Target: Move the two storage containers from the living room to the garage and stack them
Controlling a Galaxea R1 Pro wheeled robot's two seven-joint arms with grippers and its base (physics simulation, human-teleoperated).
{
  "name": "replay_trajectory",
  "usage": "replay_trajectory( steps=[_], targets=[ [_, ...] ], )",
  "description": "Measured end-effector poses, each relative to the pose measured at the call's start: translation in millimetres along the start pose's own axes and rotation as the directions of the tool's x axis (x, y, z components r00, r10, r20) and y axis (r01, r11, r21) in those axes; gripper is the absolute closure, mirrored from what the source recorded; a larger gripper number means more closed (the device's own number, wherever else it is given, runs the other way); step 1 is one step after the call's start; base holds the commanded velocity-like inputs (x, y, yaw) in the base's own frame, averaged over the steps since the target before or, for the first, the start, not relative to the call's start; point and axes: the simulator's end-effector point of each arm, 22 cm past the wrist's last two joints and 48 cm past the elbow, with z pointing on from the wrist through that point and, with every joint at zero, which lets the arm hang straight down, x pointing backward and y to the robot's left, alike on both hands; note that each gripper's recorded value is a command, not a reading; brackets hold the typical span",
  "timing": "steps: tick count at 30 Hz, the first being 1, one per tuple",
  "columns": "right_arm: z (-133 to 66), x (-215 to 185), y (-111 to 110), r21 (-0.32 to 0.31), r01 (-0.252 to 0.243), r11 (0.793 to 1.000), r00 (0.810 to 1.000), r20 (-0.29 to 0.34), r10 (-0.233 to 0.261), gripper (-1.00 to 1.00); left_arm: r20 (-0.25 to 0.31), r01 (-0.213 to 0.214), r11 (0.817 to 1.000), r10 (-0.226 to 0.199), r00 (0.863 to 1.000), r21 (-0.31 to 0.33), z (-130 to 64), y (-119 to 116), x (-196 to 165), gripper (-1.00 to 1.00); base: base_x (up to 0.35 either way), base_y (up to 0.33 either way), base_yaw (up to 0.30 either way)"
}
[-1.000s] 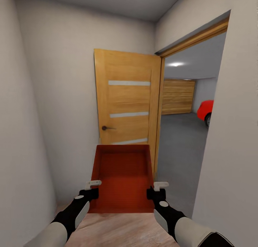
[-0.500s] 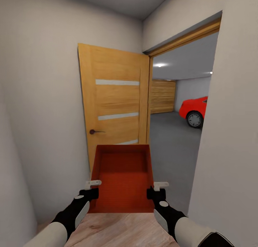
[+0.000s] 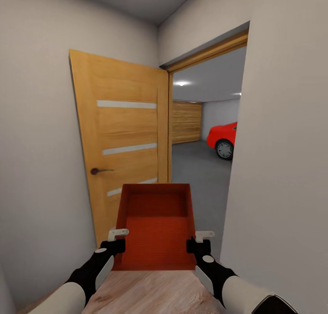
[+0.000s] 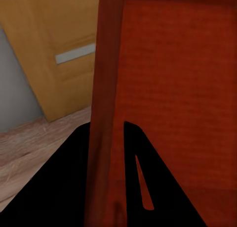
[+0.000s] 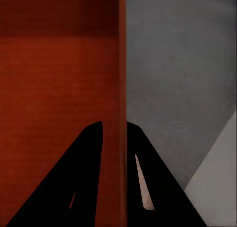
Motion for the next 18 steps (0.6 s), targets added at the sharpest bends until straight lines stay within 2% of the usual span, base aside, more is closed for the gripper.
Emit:
replay_trajectory(
  steps=[10,18],
  targets=[
    [-0.3,-0.1,-0.1,0.0,0.0,1.0,1.0,0.0,0.0,1.0,0.0,0.0,1.0,0.0,1.0,0.0,-0.4,-0.1,-0.2,1.0,0.294,0.095,-0.281],
    [-0.4,1.8,-0.3,-0.002,-0.003,1.0,1.0,-0.003,0.003,1.0,-0.002,-0.002,1.0,0.002,1.0,0.0,-0.3,-0.5,0.9,1.0,0.315,0.174,-0.074]
  ],
)
